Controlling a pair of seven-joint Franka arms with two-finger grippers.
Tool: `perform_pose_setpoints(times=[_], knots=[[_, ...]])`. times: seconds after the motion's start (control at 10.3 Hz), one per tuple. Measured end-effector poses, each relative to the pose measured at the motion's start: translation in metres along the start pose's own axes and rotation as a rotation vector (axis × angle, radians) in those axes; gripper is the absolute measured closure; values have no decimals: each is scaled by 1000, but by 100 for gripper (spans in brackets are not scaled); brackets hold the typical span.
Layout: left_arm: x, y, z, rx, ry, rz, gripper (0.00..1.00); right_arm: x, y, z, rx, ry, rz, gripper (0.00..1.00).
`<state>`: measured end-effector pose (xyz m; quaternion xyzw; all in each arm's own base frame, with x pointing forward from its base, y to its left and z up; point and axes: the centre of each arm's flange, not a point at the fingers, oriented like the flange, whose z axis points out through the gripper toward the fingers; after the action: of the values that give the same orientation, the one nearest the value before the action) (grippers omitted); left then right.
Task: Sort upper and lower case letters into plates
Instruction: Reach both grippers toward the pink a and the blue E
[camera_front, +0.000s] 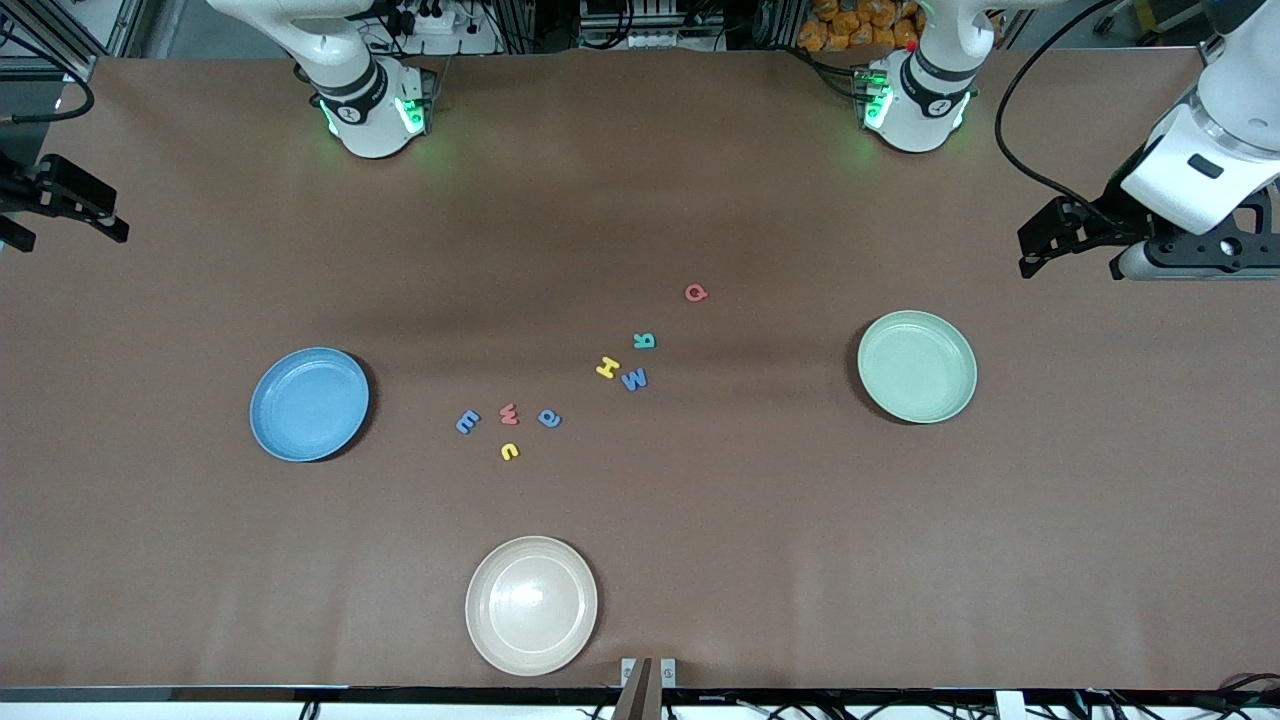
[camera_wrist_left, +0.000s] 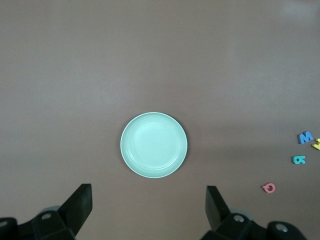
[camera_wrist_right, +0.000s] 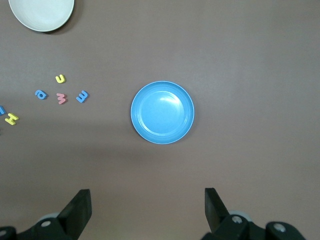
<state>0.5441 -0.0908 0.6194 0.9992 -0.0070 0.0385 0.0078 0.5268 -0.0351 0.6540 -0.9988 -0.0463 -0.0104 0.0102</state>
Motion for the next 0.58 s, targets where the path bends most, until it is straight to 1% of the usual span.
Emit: perform_pose_setpoints(times=[0.39, 0.58], knots=[[0, 0, 1, 0, -2, 0, 0, 0, 0, 1, 0, -1, 0, 0], [1, 1, 6, 1, -14, 2, 0, 0, 0, 1, 0, -1, 0, 0]])
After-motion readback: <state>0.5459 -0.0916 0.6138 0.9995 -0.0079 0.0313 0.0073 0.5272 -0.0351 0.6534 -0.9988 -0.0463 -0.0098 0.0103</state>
